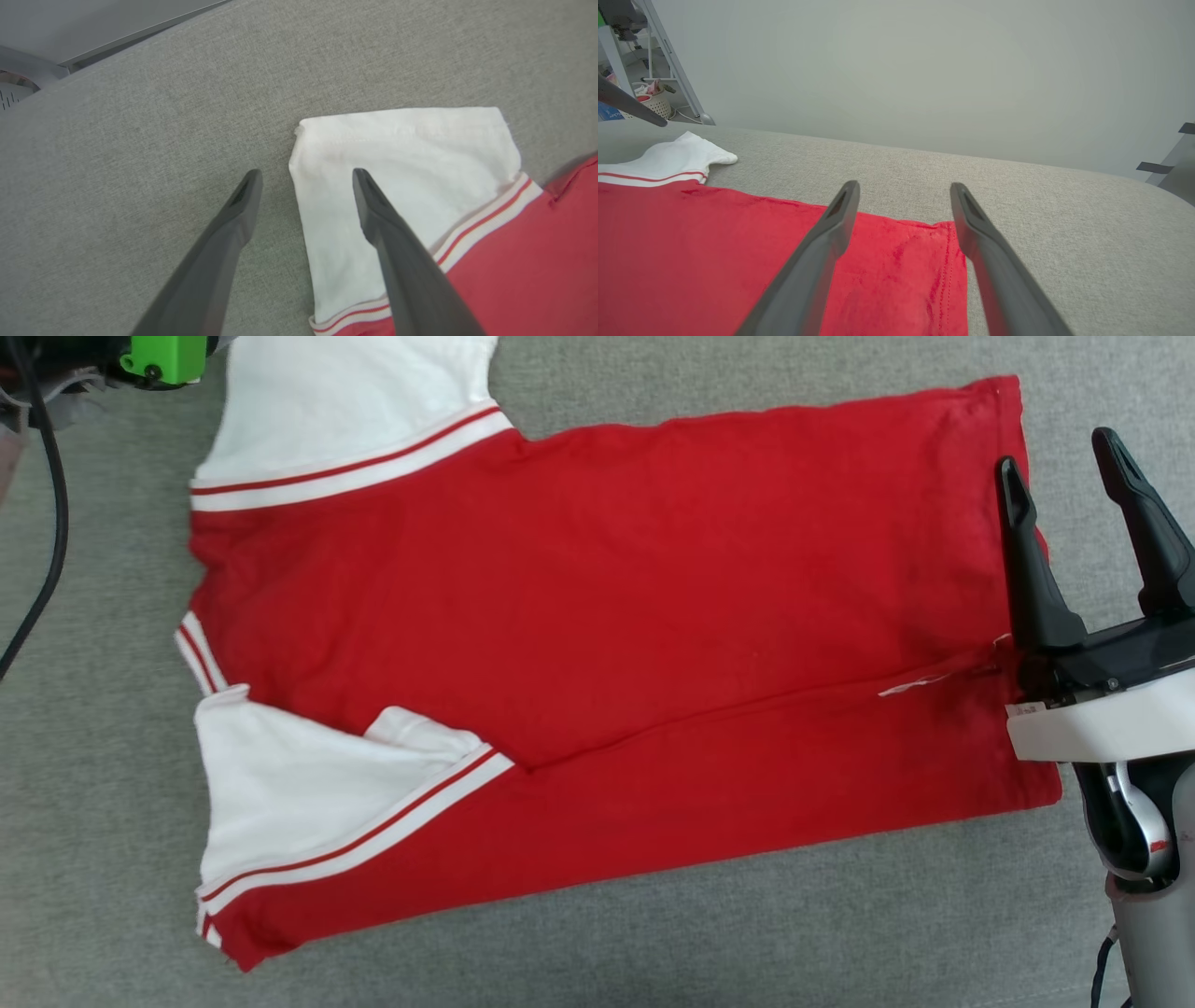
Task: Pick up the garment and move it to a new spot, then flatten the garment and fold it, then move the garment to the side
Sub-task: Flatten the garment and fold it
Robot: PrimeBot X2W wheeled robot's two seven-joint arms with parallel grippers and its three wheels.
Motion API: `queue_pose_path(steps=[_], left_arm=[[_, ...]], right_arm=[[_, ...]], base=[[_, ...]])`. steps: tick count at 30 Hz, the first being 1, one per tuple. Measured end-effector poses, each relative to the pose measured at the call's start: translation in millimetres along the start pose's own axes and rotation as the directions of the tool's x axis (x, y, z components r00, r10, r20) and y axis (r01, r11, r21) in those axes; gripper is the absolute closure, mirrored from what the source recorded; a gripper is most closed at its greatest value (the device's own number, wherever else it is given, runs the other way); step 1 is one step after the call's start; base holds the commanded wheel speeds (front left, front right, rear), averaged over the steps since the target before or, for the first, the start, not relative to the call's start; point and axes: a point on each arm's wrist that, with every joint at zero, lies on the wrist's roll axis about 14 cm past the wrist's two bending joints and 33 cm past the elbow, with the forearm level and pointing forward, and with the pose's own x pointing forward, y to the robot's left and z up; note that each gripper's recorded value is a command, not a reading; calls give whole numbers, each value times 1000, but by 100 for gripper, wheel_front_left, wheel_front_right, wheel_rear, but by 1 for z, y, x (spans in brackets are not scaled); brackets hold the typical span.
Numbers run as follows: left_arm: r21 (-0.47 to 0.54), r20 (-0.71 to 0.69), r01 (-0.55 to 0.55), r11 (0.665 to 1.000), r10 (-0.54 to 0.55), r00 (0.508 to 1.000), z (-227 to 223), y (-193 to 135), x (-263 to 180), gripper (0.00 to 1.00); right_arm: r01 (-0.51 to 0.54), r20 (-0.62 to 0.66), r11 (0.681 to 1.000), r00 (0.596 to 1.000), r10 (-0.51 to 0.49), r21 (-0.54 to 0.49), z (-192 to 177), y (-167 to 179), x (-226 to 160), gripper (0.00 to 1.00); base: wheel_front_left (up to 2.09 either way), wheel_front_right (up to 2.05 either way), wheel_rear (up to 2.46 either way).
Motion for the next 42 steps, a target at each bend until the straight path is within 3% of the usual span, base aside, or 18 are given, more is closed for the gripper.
queue_pose_path(steps=[9,10,11,20,26,30,34,38,42], left_arm=[[-13,-145,36,999,-37,989,-27,-1,51,0],[-6,-151,37,999,-38,988,-28,-1,53,13],[-3,-152,39,999,-39,988,-28,-1,54,100],[30,-7,46,998,-46,999,-19,-15,31,100],[113,149,51,992,-67,987,4,-32,-7,100],[166,209,44,985,-79,975,6,-40,-29,100],[202,259,37,979,-90,962,3,-46,-47,100],[229,292,21,973,-90,952,2,-47,-63,100],[234,312,19,972,-93,946,-2,-48,-70,100]], right_arm=[[41,-74,999,996,-42,-17,-33,-17,-2,0],[47,-79,999,996,-49,-20,-34,-19,-3,0],[52,-78,998,995,-54,-22,-34,-21,-3,0],[35,-14,993,999,-36,-113,12,-40,13,0],[-25,-148,988,989,2,-153,24,-48,33,0],[-66,-308,990,951,24,-128,14,-51,45,0],[-103,-493,990,869,45,-92,-3,-52,52,0],[-152,-688,987,723,70,-60,-32,-46,45,0],[-173,-782,984,618,79,-37,-52,-41,44,0]], base=[[0,0,0],[0,0,0],[0,0,0],[0,0,0],[0,0,0],[0,0,0],[0,0,0],[0,0,0],[0,0,0]])
